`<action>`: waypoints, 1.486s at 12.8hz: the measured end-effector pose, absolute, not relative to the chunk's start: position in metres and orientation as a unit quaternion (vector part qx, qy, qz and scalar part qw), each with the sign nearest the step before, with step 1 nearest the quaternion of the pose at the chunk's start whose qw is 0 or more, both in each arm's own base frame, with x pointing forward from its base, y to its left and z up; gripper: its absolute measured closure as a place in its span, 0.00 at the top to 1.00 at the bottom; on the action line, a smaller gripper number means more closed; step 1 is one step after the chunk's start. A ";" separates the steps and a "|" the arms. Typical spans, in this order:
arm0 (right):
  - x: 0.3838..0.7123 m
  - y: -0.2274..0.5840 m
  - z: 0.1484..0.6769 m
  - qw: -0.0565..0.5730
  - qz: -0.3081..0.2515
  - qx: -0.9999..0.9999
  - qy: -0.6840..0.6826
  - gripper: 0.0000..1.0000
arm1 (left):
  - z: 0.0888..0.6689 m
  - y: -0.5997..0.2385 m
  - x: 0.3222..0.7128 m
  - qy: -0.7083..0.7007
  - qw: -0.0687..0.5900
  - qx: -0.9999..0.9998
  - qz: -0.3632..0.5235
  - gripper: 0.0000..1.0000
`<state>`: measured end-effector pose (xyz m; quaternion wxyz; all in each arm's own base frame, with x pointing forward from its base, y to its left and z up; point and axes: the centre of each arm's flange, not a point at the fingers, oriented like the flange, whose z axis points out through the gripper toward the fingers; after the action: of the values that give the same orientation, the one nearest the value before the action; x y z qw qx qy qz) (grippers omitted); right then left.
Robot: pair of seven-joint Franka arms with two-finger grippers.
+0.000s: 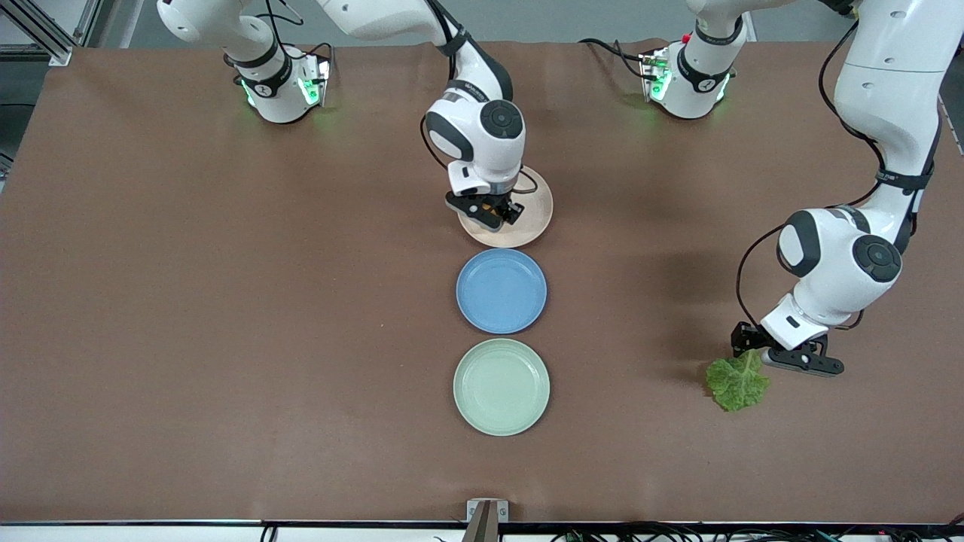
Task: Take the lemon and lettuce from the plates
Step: 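Grasp the lemon with the right gripper while the left gripper places lettuce, then carry the lemon with the right gripper and lower it onto the table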
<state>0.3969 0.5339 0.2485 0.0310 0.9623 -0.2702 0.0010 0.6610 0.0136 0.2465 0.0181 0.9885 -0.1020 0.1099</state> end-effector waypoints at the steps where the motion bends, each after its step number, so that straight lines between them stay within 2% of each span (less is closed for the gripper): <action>1: 0.418 0.516 0.271 0.030 -0.001 0.963 -0.267 0.62 | 0.267 0.014 0.669 -0.097 0.019 0.990 0.096 0.89; 2: 0.440 0.491 0.292 0.025 -0.002 0.965 -0.261 0.62 | 0.292 0.016 0.677 -0.093 0.019 0.992 0.088 0.99; 5: 0.498 0.382 0.325 0.013 -0.005 0.978 -0.210 0.62 | 0.355 0.019 0.679 -0.085 0.015 0.993 0.078 1.00; 10: 0.560 0.197 0.296 0.002 0.004 0.994 -0.105 0.62 | 0.451 0.021 0.645 -0.050 0.011 0.999 0.003 1.00; 12: 0.578 0.142 0.284 0.002 0.012 0.998 -0.062 0.62 | 0.496 0.021 0.631 -0.041 0.007 0.999 -0.005 1.00; 15: 0.596 0.068 0.236 0.008 0.020 0.999 -0.028 0.62 | 0.542 0.018 0.609 -0.041 0.003 0.999 -0.015 1.00; 17: 0.600 0.057 0.203 0.013 0.014 1.000 -0.025 0.62 | 0.562 0.017 0.599 -0.041 0.000 0.999 -0.009 1.00; 19: 0.608 0.063 0.194 0.013 0.014 1.000 -0.015 0.62 | 0.581 0.014 0.588 -0.040 -0.002 0.999 -0.009 1.00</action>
<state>0.6084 0.0627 0.1939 0.0126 0.9997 -0.0146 0.0144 0.5876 0.0145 0.5805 -0.0024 0.9991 -0.0403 -0.0093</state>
